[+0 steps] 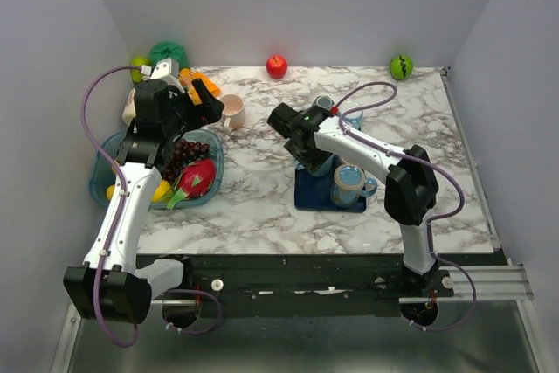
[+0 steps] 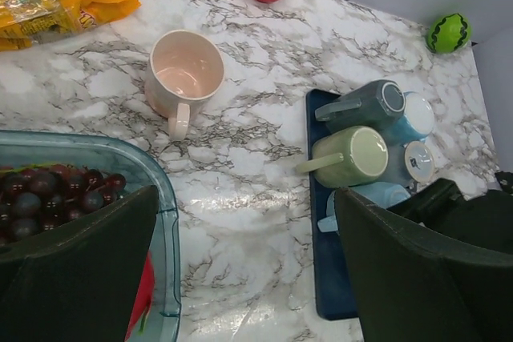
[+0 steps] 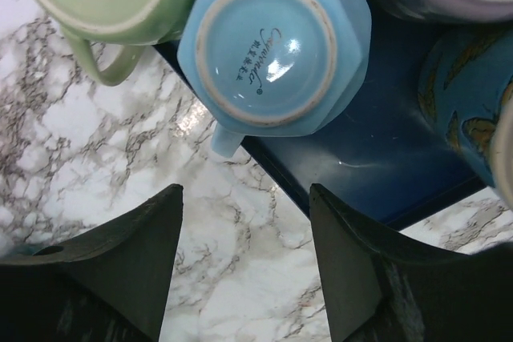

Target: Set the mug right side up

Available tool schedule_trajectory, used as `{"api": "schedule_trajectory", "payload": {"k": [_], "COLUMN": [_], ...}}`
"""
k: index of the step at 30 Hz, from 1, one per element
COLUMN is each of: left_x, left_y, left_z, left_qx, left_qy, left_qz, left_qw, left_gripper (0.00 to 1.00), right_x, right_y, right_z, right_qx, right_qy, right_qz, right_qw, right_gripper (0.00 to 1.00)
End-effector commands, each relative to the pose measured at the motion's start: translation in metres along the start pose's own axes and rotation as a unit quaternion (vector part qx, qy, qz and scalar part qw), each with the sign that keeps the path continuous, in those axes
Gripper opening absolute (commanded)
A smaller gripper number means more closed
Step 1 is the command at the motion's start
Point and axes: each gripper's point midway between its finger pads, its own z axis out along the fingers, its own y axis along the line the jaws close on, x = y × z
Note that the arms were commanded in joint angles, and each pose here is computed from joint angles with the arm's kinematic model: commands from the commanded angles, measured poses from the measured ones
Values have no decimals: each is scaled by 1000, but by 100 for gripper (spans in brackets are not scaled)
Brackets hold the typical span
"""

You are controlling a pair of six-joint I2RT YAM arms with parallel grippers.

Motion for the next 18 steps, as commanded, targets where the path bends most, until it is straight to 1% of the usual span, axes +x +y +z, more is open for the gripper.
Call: {"api": "schedule_trajectory", "payload": {"k": [1, 4, 6, 8, 11, 18], "left_x": [-4, -4, -3, -4, -2, 0], "left_y": [-17, -17, -16, -16, -16, -18], "left_z": [-4, -4, -4, -4, -1, 3], "left_qx": [42, 41, 38, 37, 38, 43], "left_qy": [-3, -4, -4, -7, -1, 6], "left_qz": [-10, -12, -14, -16, -23, -28], "left_qw": [999, 999, 999, 999, 999, 999], "left_gripper": [99, 99, 99, 99, 99, 99], "right_x": [-5, -6, -7, -11, -17, -26], "right_y": [-7, -14, -20, -24, -23, -22], "right_z": [7, 14, 19, 26, 32, 41], "right_qx": [53, 77, 90, 94, 100, 109], "right_qy": [-21, -33, -43, -61, -72, -89], "right_qz": [47, 57, 77, 97, 115, 133], "right_qw": [997, 995, 992, 989, 986, 981], "right_gripper": [70, 70, 70, 69, 68, 67]}}
